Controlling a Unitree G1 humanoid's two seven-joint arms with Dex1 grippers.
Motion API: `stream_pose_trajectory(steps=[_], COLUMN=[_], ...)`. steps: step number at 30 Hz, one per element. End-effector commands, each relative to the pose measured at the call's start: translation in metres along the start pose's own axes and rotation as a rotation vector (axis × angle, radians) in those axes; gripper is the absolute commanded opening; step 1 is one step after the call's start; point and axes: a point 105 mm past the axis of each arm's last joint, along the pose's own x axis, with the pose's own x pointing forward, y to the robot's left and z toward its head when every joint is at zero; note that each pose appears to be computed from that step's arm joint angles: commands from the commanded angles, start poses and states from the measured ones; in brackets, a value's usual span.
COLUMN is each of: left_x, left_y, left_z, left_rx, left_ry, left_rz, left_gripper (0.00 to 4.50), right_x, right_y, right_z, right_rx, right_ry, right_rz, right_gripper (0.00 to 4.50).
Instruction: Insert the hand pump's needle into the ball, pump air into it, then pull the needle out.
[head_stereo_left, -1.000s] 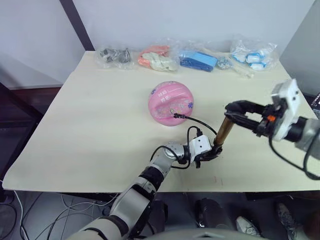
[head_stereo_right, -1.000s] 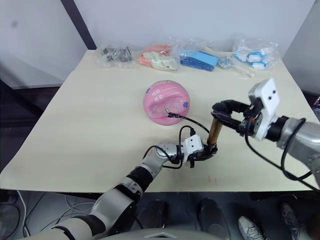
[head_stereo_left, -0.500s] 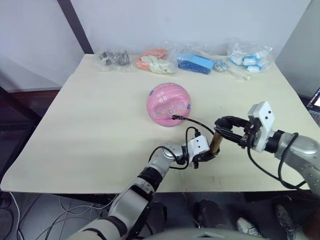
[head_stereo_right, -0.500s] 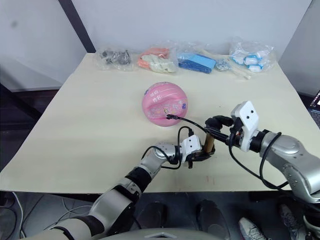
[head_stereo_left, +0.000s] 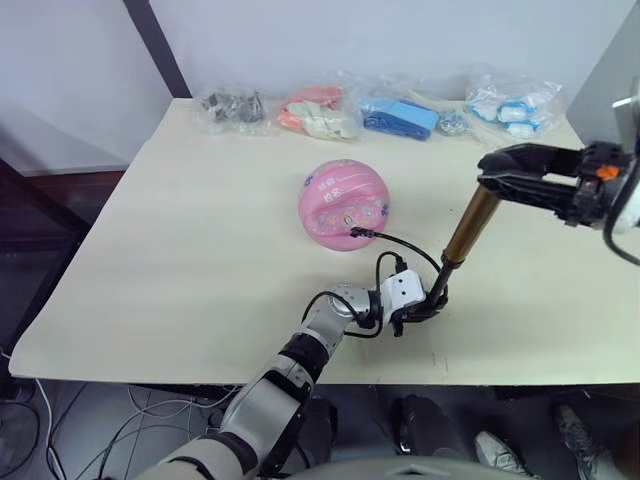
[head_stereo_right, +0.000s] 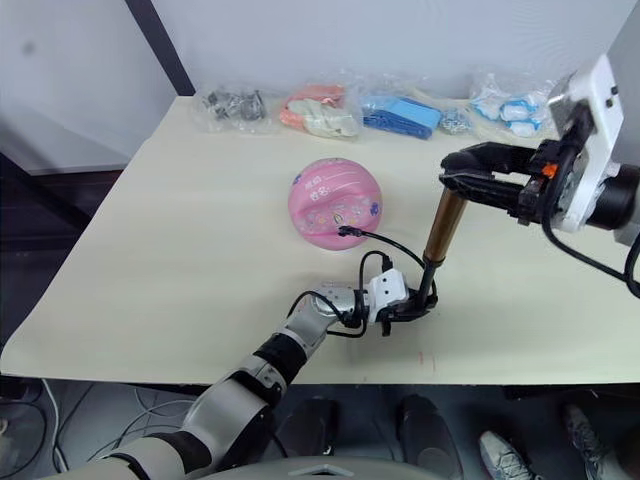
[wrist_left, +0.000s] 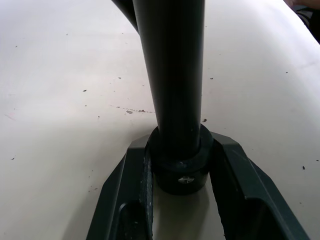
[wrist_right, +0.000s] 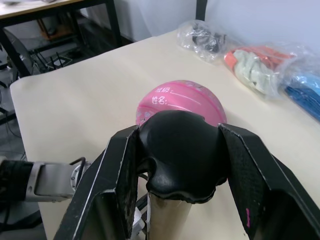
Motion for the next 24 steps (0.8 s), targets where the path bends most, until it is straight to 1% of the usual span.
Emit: stream_pose_trajectory(steps=[1, 2, 5, 7, 11, 13, 14, 17, 18, 20, 24], left_x=[-0.001, -0.001, -0.001, -0.001, -0.003, -0.004, -0.004, -0.004, -0.004, -0.004, -0.004], left_y=[-0.015, -0.015, -0.015, -0.015, -0.014, -0.013, -0.013, -0.013, -0.013, -0.012, -0.013], left_z=[-0.026, -0.026, -0.026, -0.027, -0.027, -0.027, -0.027, -0.028, -0.028, -0.028, -0.028], left_rx=[-0.033, -0.033, -0.033, -0.033, -0.036, -0.037, -0.037, -0.038, -0.038, -0.04, -0.04], left_ry=[0.092, 0.093, 0.093, 0.094, 0.095, 0.097, 0.098, 0.1, 0.101, 0.101, 0.103], left_rz=[-0.052, -0.052, -0.05, -0.049, -0.047, -0.044, -0.044, -0.043, -0.043, -0.04, -0.04], left_gripper=[1.08, 1.08, 1.08, 1.08, 1.08, 1.08, 1.08, 1.08, 1.08, 1.08, 1.08], right_x=[-0.005, -0.002, 0.01, 0.015, 0.025, 0.03, 0.032, 0.038, 0.04, 0.043, 0.041], right_y=[-0.004, -0.004, -0.004, -0.001, 0.007, 0.01, 0.012, 0.023, 0.026, 0.03, 0.028], right_z=[0.011, 0.0, -0.049, -0.085, -0.134, -0.154, -0.17, -0.2, -0.207, -0.213, -0.201], right_rx=[-0.049, -0.034, 0.038, 0.063, 0.129, 0.157, 0.174, 0.225, 0.23, 0.229, 0.162], right_ry=[-0.054, -0.03, 0.059, 0.142, 0.204, 0.225, 0.251, 0.286, 0.297, 0.301, 0.28], right_rz=[-0.061, -0.063, -0.074, -0.077, -0.066, -0.066, -0.066, -0.05, -0.042, -0.033, -0.028], right_gripper=[1.94, 1.94, 1.94, 1.94, 1.94, 1.94, 1.94, 1.94, 1.94, 1.94, 1.94])
